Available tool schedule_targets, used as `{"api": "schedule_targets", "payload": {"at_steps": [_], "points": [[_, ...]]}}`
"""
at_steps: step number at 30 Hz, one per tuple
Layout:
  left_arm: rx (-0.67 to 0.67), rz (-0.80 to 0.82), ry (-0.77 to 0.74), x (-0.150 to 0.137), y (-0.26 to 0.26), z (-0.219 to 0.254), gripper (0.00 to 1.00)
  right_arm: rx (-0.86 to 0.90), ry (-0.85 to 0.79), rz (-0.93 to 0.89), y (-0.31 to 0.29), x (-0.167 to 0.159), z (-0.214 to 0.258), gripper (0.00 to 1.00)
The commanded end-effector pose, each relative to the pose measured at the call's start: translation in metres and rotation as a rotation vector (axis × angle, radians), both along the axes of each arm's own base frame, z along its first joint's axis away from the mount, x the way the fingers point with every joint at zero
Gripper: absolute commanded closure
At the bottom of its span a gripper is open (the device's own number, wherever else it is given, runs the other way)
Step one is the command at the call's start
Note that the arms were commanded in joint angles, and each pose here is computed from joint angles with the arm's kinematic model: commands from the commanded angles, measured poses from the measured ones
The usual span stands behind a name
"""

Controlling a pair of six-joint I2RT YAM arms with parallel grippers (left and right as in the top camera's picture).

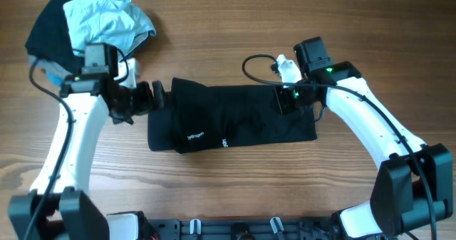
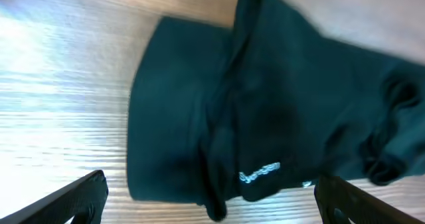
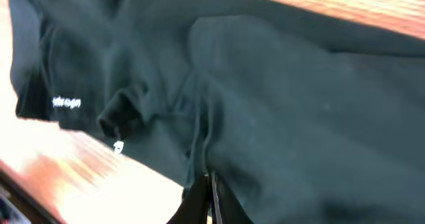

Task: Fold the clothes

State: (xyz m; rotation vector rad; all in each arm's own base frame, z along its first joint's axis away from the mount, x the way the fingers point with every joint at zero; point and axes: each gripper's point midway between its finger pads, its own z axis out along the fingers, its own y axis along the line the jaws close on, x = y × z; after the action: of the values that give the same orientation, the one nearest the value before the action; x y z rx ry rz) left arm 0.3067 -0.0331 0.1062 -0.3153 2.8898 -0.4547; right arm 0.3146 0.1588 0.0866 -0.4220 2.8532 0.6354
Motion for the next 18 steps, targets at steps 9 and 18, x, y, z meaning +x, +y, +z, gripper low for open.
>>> {"api": "schedule_targets", "payload": {"at_steps": [9, 18], "points": [[-0.005, -0.214, 0.174, -0.015, -0.001, -0.104, 0.01, 0.005, -0.015, -0.05, -0.002, 0.008, 0.007, 0.96], [-0.398, -0.383, 0.093, -0.015, -0.062, -0.102, 0.0, 0.008, -0.028, -0.048, -0.001, 0.011, 0.008, 0.95]]}}
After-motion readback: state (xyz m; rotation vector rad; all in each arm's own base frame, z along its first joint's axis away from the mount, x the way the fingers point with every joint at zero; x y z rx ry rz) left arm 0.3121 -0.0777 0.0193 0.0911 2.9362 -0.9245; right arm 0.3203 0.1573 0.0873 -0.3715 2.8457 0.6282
